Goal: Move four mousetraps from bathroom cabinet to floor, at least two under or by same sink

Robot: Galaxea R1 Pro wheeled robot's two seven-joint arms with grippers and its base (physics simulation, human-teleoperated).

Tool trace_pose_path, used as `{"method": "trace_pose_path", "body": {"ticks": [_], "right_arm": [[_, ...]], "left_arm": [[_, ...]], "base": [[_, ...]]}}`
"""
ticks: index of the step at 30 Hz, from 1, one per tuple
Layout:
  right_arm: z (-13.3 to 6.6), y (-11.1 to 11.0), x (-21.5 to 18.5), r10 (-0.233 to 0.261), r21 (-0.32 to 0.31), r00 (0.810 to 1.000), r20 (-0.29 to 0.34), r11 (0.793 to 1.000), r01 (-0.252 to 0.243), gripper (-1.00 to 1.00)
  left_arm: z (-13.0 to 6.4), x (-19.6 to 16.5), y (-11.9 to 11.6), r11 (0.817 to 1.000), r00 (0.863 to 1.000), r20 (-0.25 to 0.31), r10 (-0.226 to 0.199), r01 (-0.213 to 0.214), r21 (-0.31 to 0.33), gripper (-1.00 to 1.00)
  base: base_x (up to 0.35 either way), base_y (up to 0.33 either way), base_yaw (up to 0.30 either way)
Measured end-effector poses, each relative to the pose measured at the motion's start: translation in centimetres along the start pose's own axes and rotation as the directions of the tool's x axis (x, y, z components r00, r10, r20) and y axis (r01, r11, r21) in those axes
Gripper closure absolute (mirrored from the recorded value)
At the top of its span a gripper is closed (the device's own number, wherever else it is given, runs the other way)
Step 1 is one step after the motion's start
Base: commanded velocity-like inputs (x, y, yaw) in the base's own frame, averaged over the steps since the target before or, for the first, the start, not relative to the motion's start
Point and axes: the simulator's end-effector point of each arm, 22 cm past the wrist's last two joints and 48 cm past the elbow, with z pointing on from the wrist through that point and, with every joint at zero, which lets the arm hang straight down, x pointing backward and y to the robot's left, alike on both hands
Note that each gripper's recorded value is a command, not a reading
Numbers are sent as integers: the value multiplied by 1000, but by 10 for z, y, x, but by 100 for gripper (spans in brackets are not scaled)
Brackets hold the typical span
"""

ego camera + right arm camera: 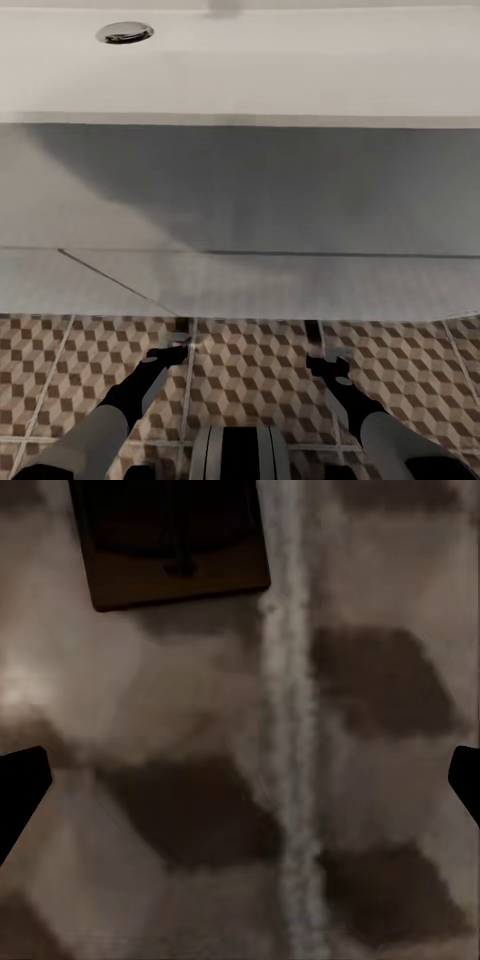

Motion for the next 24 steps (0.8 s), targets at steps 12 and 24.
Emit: {"method": "trace_pose_path", "body": {"ticks": [12, 24], "right_arm": [[0, 1, 0, -1, -1, 1000, 0, 1000, 1, -100], [0, 1, 0, -1, -1, 1000, 0, 1000, 1, -100]], "left_arm": [[0, 0, 0, 1000, 1000, 0, 2, -2, 1, -100], [0, 0, -1, 1000, 1000, -1, 4, -4, 3, -100]], "base": [[-336, 0, 0], [-345, 0, 0]]}}
